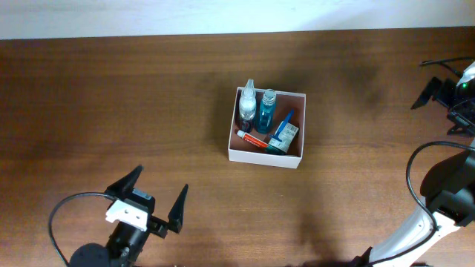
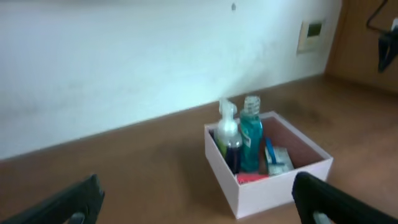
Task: Pack container
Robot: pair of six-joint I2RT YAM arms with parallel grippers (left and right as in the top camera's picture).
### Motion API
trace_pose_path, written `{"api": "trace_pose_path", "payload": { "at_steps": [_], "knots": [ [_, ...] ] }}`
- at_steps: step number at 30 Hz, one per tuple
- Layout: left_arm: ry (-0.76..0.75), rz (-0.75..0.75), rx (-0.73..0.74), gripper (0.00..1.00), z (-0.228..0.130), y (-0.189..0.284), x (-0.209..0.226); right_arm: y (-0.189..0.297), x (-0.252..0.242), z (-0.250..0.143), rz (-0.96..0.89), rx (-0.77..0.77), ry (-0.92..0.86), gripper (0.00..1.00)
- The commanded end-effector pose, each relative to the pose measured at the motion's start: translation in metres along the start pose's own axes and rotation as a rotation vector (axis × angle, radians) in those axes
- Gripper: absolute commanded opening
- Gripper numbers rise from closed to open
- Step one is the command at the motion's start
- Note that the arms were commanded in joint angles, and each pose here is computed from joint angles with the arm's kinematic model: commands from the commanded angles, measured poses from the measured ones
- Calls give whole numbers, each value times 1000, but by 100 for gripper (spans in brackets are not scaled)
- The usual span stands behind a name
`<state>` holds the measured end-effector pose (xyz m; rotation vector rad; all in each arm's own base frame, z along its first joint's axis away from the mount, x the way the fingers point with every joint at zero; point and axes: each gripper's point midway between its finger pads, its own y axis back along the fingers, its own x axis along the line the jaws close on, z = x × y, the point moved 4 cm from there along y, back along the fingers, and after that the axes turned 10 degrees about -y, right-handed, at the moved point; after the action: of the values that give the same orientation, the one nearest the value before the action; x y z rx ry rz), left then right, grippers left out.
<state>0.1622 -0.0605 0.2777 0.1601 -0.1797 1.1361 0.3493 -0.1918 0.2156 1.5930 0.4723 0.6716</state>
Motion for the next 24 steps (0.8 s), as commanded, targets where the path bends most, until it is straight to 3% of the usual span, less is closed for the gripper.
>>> {"api": "trace_pose_path", "payload": {
  "at_steps": [1, 24],
  "knots": [
    [-27, 3, -54, 100, 2, 0, -1, 0, -2, 1, -7, -7, 8, 99],
    [-83, 75, -216, 99, -16, -11, 4, 0, -2, 1, -7, -7, 8, 99]
  ]
}}
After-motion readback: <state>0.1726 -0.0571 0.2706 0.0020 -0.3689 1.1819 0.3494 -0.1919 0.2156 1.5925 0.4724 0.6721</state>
